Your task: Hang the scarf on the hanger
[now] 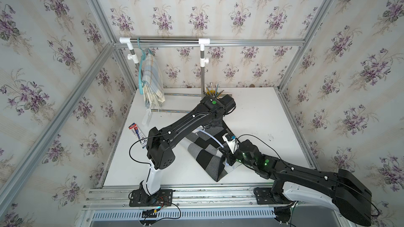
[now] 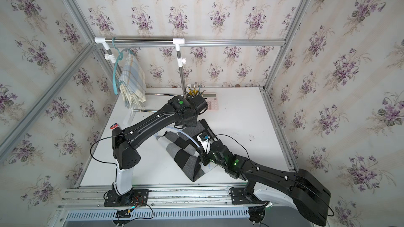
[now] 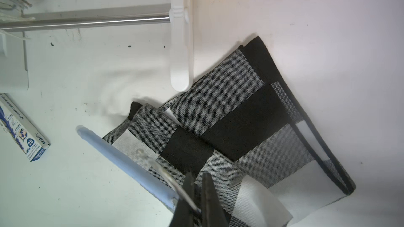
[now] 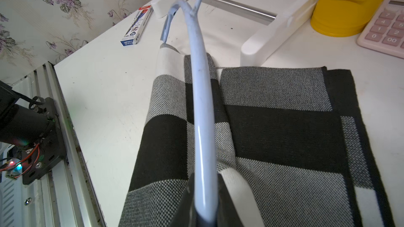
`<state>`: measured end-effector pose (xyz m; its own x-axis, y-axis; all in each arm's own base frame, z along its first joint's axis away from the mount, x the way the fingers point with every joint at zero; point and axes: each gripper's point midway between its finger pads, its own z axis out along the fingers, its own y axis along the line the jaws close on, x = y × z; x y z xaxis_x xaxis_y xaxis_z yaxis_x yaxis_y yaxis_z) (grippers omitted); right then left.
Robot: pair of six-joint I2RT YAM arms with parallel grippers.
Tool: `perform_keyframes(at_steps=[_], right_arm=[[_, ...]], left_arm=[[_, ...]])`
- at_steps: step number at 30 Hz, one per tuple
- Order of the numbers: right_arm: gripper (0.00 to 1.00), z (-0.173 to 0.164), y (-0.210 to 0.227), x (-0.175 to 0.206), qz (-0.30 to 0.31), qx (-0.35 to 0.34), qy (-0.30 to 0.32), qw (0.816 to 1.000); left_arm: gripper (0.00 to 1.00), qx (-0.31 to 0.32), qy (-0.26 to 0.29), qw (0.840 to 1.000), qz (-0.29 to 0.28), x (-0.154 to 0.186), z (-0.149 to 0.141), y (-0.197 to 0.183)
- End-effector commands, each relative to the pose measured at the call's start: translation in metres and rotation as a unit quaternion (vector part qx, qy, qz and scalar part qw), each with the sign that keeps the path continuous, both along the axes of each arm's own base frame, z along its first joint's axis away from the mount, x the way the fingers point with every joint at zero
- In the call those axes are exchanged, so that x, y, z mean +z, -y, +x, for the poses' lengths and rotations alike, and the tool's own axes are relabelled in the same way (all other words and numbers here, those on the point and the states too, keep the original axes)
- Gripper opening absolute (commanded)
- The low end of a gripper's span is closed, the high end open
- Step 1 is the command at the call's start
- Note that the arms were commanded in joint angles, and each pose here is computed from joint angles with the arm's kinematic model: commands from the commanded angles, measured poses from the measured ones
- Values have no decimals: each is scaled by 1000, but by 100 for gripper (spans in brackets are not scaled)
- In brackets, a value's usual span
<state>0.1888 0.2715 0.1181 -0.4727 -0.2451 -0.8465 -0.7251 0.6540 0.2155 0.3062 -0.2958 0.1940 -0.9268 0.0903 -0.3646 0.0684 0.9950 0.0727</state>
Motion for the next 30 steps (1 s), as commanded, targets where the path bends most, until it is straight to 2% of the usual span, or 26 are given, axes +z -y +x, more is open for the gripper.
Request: perform_keyframes(at_steps=[1, 3, 7, 11, 16, 20, 24, 30], right_arm=[[0, -2, -5, 6, 9, 16, 9, 1000], [11, -6, -7, 8, 14, 27, 5, 1000], [50, -18, -12, 13, 28, 62, -2, 998], [71, -23, -10, 31, 56, 63, 1, 996], [82, -32, 1, 58, 111, 57, 8, 992], [94, -26, 14, 63, 134, 8, -5, 991], [92, -22, -2, 45, 117, 0, -77, 990], [84, -13, -44, -1, 27, 9, -196, 980]], left_arm=[[0, -8, 16, 999, 44, 5, 2, -21], [0, -7, 24, 999, 43, 6, 2, -23], [0, -10, 40, 999, 24, 8, -2, -27], [0, -29, 59, 997, -34, 11, -12, -26], [0, -64, 80, 988, -119, 12, -34, -25], [0, -90, 93, 975, -179, 18, -59, -33], [0, -110, 97, 964, -223, 15, -81, -42], [0, -124, 104, 951, -264, 11, -110, -63]])
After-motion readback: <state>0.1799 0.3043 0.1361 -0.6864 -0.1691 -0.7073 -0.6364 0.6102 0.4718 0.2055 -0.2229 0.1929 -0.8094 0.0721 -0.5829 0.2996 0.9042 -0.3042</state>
